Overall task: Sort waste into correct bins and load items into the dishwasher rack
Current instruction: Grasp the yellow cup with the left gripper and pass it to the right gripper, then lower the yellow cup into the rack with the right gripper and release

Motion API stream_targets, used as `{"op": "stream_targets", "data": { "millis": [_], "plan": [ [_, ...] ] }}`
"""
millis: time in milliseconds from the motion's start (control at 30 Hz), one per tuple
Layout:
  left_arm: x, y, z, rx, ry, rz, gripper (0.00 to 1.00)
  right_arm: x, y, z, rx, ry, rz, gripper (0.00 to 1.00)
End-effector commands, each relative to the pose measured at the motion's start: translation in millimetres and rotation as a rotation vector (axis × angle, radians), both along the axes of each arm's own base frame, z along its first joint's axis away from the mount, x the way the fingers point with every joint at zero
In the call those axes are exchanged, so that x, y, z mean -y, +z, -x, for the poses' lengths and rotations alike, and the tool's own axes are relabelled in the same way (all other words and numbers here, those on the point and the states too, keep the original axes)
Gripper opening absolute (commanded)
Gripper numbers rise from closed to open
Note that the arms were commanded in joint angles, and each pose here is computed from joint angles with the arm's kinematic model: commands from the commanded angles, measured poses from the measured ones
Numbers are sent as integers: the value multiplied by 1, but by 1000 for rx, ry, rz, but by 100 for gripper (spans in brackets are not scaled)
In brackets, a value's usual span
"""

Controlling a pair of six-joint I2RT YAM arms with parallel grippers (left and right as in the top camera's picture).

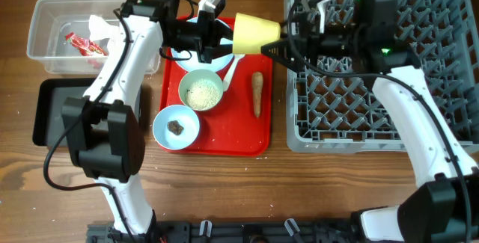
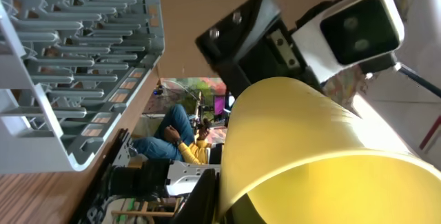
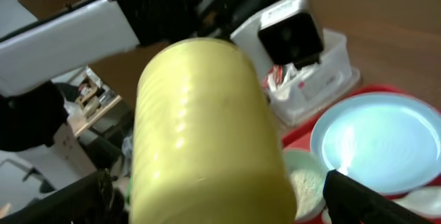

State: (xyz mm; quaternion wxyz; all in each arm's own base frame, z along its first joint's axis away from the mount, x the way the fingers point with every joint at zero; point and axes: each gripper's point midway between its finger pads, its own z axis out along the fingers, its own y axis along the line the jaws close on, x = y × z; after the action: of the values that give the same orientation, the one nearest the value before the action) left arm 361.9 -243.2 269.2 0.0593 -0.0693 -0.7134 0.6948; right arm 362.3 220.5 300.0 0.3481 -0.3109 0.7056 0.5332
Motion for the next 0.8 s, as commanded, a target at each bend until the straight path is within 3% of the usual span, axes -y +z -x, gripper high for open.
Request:
{"op": "stream_targets", "data": {
  "millis": [0, 133, 167, 200, 233, 300, 333, 467, 533, 633, 700, 767],
  "plan": [
    [7, 23, 11, 42, -28, 42, 4, -8, 3, -2, -17, 35, -31, 97],
    [7, 23, 11, 43, -28, 43, 4, -8, 4, -2, -12, 42, -36, 72],
    [7, 23, 11, 43, -28, 43, 6, -8, 4, -2, -30, 38, -38, 58],
    [7, 23, 11, 44, -28, 43, 9, -8, 4, -2, -30, 38, -38, 53],
    [7, 23, 11, 44, -28, 43, 13, -8, 4, -2, -32, 38, -38, 50],
    [5, 23, 10, 44, -24, 43, 33, -7, 3, -2, -57, 31, -41, 48],
    [5, 23, 9, 45, -23, 42, 37, -4, 3, -4, -62, 23, -41, 48],
    [4, 22, 7, 56, -19, 42, 46, 29, -2, -18, -107, -67, -37, 48],
    [-1, 14, 2, 67, 5, -6, 47, 71, -15, -35, -185, -221, -5, 49],
    [-31, -77, -26, 160, 129, -575, 49, 146, -54, -40, -381, -602, 204, 52],
    [-54, -108, -37, 165, 193, -826, 53, 165, -58, -21, -430, -734, 335, 53],
    [-70, -123, -44, 188, 230, -979, 55, 181, -64, 14, -498, -846, 513, 55]
  ]
}}
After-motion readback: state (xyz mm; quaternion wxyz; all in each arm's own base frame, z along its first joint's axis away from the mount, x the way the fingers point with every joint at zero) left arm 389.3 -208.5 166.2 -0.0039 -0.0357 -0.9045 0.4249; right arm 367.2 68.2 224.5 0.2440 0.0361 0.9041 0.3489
